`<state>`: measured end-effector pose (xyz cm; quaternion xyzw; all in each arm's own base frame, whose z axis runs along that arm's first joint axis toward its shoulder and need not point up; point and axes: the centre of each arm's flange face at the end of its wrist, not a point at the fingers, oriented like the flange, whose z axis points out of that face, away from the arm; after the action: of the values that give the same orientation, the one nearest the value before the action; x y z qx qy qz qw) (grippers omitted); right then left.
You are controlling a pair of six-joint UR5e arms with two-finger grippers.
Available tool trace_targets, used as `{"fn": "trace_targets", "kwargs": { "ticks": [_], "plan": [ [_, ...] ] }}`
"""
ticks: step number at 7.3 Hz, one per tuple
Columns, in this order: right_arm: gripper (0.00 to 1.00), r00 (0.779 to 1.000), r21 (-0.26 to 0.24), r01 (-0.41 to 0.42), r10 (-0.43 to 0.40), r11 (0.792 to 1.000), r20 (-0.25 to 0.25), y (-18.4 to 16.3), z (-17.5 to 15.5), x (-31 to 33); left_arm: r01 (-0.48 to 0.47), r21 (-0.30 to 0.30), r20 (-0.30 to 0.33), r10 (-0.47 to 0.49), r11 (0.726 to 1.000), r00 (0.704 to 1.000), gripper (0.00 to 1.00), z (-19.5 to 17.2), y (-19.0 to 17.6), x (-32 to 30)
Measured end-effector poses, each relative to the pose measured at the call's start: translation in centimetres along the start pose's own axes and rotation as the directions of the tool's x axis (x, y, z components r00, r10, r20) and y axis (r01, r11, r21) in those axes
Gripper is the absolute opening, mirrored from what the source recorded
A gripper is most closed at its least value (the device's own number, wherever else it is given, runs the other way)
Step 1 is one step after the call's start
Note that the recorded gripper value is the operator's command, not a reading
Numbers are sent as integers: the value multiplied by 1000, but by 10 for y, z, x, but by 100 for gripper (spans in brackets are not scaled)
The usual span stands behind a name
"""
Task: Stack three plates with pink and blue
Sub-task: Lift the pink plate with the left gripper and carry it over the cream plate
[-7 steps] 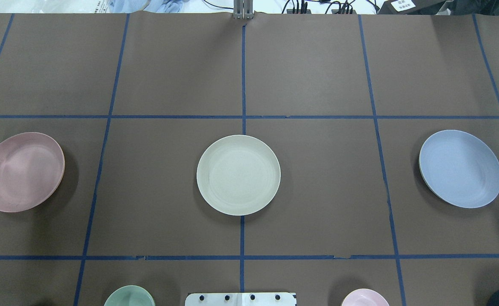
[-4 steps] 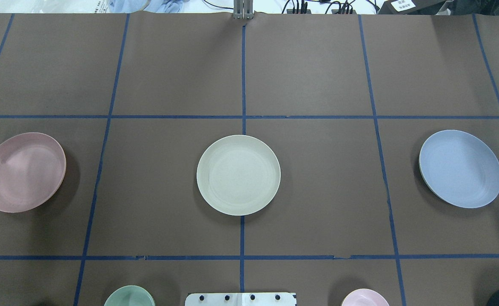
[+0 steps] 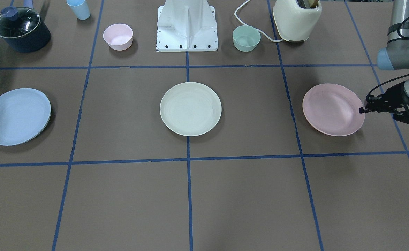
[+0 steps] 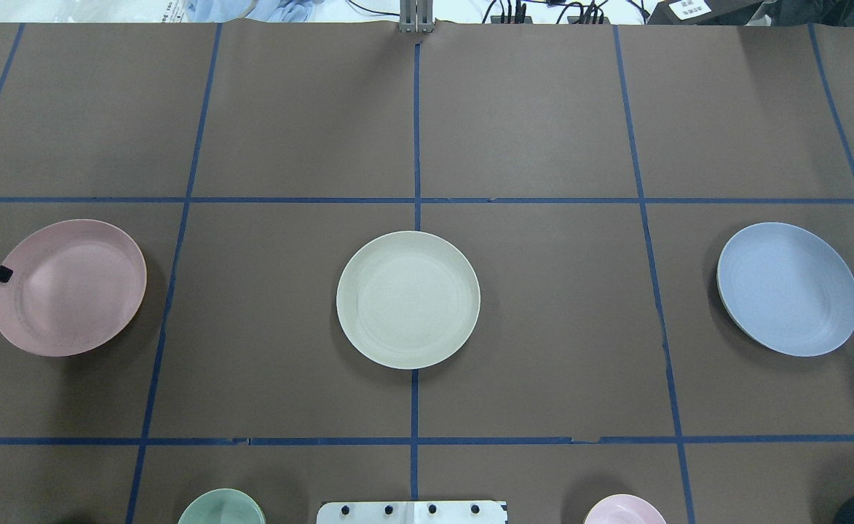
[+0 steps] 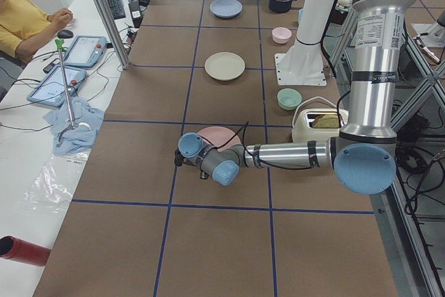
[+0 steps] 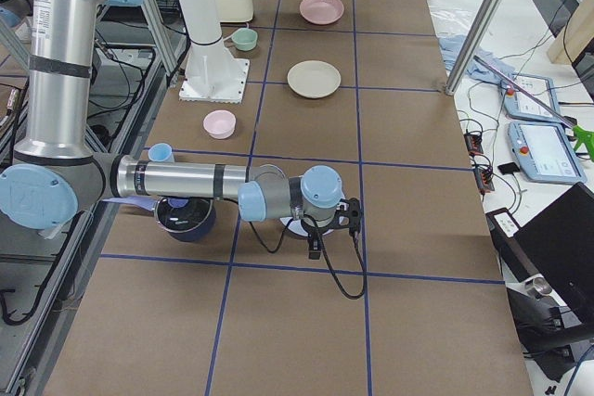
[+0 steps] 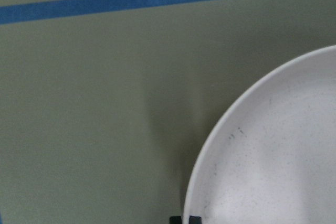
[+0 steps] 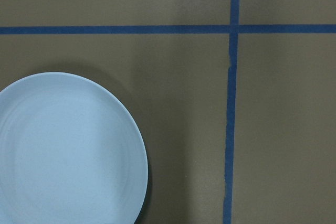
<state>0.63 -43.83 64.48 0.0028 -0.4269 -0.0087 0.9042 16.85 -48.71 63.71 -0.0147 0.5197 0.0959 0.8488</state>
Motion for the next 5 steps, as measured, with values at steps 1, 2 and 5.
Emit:
{"fn": "trace_targets", "kwargs": {
  "ticks": [1, 2, 5],
  "plan": [
    [100, 1000, 0, 0, 0, 1000, 0, 0, 0, 0, 37, 16, -38, -36, 999, 999, 0, -14, -20, 39],
    [100, 1000, 1, 1, -1, 1000, 0, 0, 0, 0, 86, 39, -73, -83, 996, 994, 0, -31, -43, 84],
    [100, 1000, 7, 12, -12, 1000, 3, -5, -3, -6, 165, -18, -176, -166, 986, 970, 0, -14, -81, 270]
  ]
}}
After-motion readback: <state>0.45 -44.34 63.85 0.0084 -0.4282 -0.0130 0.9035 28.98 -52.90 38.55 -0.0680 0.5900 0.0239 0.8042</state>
